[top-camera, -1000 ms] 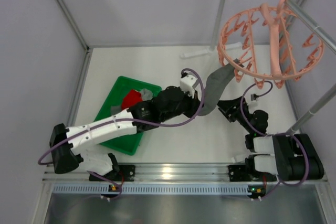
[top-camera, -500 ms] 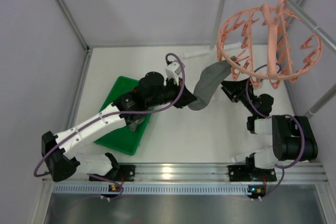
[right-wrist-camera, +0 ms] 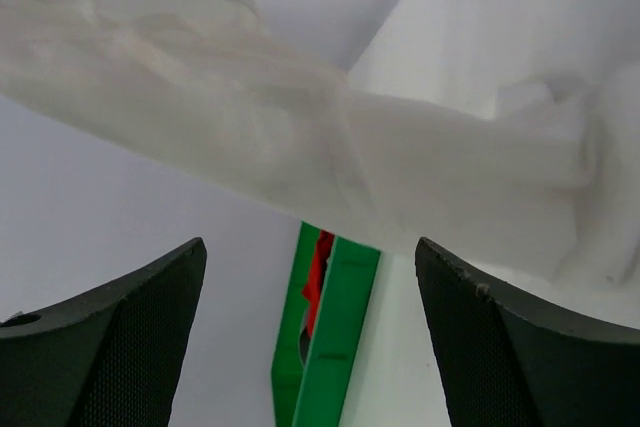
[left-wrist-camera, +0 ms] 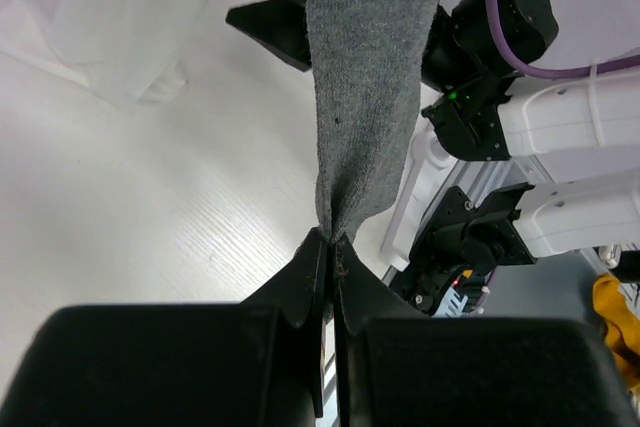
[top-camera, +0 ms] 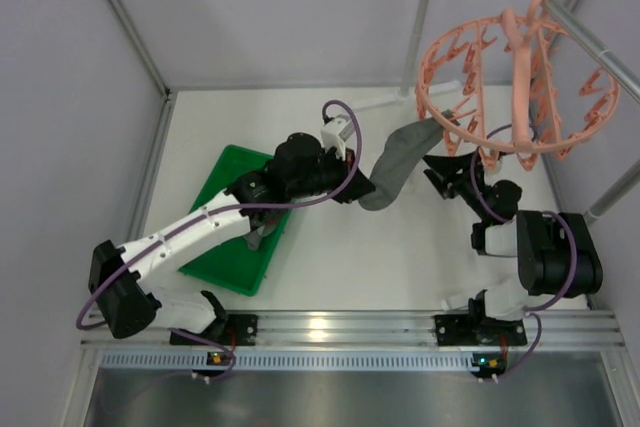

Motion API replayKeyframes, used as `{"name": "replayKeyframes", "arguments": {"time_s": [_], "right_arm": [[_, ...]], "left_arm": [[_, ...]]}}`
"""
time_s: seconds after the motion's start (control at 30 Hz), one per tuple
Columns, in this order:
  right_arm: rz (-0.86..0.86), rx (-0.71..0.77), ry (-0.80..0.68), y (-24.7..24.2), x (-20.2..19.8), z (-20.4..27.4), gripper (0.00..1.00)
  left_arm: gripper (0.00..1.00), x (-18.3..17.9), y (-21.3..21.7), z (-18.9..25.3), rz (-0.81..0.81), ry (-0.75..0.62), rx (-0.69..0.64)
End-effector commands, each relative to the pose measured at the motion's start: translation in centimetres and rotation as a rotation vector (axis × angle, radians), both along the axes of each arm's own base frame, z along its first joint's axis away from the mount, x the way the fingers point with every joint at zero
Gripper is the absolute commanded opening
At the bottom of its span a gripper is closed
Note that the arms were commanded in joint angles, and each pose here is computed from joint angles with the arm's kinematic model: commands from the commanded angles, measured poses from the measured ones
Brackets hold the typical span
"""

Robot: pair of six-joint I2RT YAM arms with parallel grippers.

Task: Remove the socks clipped to the hanger

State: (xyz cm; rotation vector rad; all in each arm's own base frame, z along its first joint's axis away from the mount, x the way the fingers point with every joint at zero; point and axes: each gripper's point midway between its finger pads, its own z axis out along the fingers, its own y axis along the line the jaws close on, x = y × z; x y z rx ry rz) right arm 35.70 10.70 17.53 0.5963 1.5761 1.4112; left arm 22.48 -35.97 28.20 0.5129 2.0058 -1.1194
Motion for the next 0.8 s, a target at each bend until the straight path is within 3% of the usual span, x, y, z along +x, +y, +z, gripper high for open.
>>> {"name": "replayKeyframes", "arguments": {"time_s": [0.0,0.4,0.47,0.53,0.57,0.6,0.67,0.77], "right_arm": [[0.027,-0.069,-0.366,0.9,-3.6,5.1,0.82],[0.257,-0.168,-0.310,8.1,-13.0,1.0,0.83],[0.244,-0.200,-0.397,8.2,-14.1,2.7,0.84],[0.242,-0.248,-0.299,8.1,-14.4,0.7,0.84],[0.195,-0.276,-0.396,7.7,-14.9,2.9,0.85],[0.203,-0.324,-0.306,7.7,-14.9,1.6,0.85],[0.150,-0.360,-0.416,7.0,-16.1,4.4,0.88],[0.124,-0.393,-0.402,6.2,-17.1,4.9,0.90]], "left_arm": [[0.00,0.5,-0.6,-0.5,-0.004,0.000,0.010],[0.00,0.1,-1.9,0.3,-0.075,0.003,-0.010],[0.00,0.0,-2.2,0.0,-0.099,0.013,-0.007],[0.00,-0.1,-2.5,-0.4,-0.110,0.018,-0.002],[0.00,-0.2,-2.7,-0.6,-0.124,0.020,-0.001],[0.00,-0.2,-2.9,-0.6,-0.134,0.015,0.000],[0.00,0.0,-3.3,-0.5,-0.150,0.015,-0.002],[0.00,-0.3,-4.2,-0.2,-0.186,0.032,-0.024]]}}
